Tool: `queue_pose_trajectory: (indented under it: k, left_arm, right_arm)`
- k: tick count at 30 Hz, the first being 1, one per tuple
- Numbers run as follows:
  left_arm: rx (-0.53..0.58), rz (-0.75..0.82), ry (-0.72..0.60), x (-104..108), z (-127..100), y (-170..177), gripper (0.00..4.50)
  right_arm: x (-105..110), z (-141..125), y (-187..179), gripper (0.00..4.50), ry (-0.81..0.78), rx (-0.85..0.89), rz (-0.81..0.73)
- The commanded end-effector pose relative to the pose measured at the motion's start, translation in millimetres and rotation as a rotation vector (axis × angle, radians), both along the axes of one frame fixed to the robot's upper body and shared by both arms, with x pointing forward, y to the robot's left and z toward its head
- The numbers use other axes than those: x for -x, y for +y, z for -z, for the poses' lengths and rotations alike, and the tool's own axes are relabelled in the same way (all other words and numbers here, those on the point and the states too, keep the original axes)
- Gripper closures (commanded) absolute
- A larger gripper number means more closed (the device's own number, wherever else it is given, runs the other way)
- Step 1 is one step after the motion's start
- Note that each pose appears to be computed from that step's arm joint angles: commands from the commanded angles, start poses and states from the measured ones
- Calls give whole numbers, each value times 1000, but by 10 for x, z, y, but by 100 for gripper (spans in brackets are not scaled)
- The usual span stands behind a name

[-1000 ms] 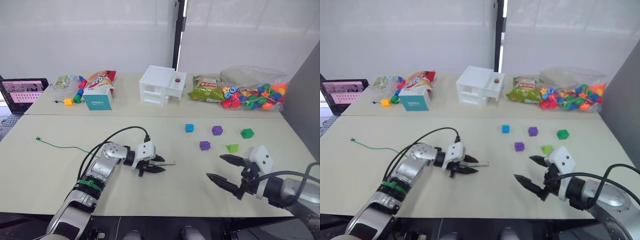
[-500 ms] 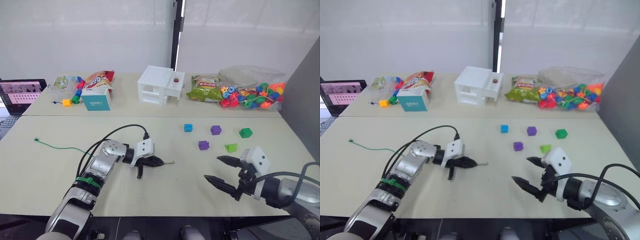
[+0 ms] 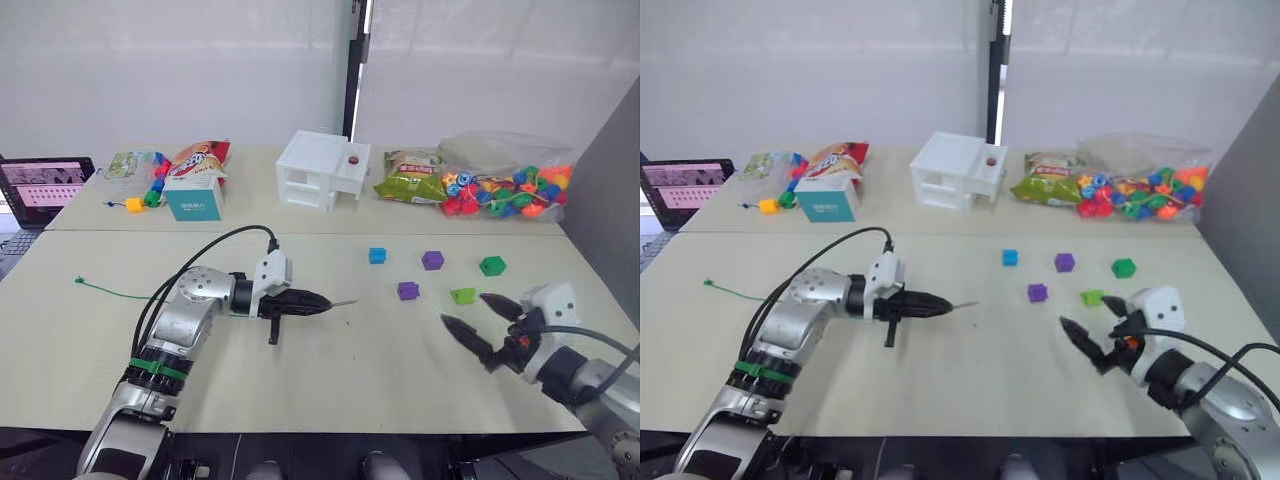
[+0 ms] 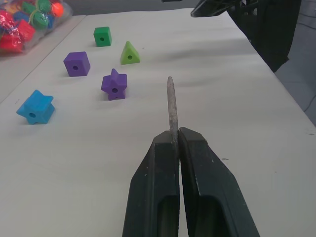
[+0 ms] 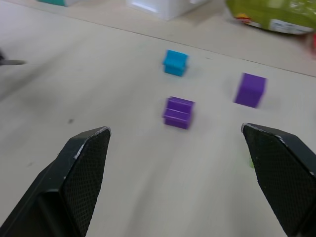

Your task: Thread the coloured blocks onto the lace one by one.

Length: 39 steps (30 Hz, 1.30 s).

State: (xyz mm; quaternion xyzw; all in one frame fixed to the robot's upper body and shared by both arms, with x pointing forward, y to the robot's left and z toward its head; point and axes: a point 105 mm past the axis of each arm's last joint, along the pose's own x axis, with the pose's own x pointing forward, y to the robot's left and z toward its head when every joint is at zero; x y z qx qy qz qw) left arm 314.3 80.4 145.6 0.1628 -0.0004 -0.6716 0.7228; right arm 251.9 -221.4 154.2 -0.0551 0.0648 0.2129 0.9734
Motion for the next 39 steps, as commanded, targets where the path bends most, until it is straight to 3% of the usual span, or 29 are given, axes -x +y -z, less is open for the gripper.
queue_pose_trajectory:
  k: [1, 4, 10, 23, 35, 36, 39]
  left_arm:
    - [11, 9, -41, 56, -77, 21, 448]
    - [-5, 14, -48, 71, -54, 7, 448]
    - [-4, 17, -60, 86, -71, -40, 448]
    - [-11, -31, -73, 126, -69, -6, 448]
    - [-10, -55, -83, 140, -72, -5, 448]
    - [-11, -57, -85, 141, -73, -3, 450]
    - [-15, -68, -90, 139, -79, 19, 450]
  right_arm:
    - [-124, -95, -293, 0, -91, -5, 188]
    - [-305, -85, -544, 0, -100, 45, 313]
    - [-714, -51, -895, 0, -48, 43, 417]
    - [-1432, 153, -1091, 0, 92, 23, 378]
    - [-1721, 319, -975, 0, 136, -20, 401]
    - [-1728, 320, -972, 55, 132, -15, 404]
    - [-1762, 266, -934, 153, 105, -14, 393]
